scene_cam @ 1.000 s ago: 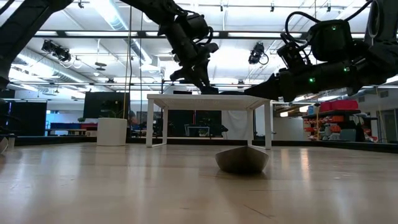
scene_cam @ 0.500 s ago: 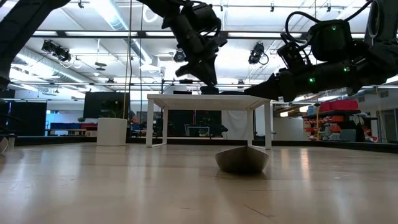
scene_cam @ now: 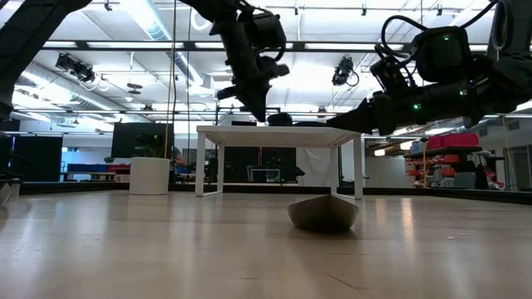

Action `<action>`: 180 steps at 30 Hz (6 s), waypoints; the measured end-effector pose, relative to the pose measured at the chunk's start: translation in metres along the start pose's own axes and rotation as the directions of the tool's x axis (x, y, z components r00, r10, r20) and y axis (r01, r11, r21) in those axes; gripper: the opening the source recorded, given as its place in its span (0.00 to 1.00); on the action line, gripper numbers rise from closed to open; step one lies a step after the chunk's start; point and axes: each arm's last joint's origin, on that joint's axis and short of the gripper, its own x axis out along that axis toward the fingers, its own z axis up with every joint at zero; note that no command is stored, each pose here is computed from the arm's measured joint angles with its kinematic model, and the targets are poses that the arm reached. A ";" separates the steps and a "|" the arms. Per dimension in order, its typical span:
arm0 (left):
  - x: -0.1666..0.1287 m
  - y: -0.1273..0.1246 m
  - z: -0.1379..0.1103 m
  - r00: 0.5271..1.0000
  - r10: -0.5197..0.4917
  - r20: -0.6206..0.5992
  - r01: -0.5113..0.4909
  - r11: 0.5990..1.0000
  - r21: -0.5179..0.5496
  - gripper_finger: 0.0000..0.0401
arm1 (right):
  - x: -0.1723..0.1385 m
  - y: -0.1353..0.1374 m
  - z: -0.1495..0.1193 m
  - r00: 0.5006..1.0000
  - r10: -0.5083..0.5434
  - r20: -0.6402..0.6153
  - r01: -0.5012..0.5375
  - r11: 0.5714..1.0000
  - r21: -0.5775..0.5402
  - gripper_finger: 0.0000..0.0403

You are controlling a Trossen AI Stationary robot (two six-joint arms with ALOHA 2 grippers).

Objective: Pick & Place Mini shaped plates
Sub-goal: Stack the black plate on top of the black plate on the shelf

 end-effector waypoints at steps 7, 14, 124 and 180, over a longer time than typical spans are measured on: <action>0.008 -0.008 -0.001 1.000 -0.008 0.015 0.007 1.000 0.030 0.03 | 0.000 0.000 0.000 1.000 0.000 0.000 0.000 1.000 0.002 0.03; 0.007 -0.016 -0.001 0.999 -0.025 0.045 0.023 0.999 0.043 0.01 | 0.000 0.000 0.000 1.000 0.000 -0.001 0.000 1.000 0.002 0.03; -0.064 -0.108 -0.251 0.907 0.339 -0.251 -0.221 0.888 0.403 0.03 | -0.011 0.042 0.007 0.962 0.272 0.034 -0.272 0.929 0.253 0.03; -0.045 -0.040 -0.382 0.878 0.000 -0.478 -0.060 0.992 -0.112 0.32 | -0.011 0.041 0.010 0.985 0.168 0.046 -0.173 0.976 0.132 0.03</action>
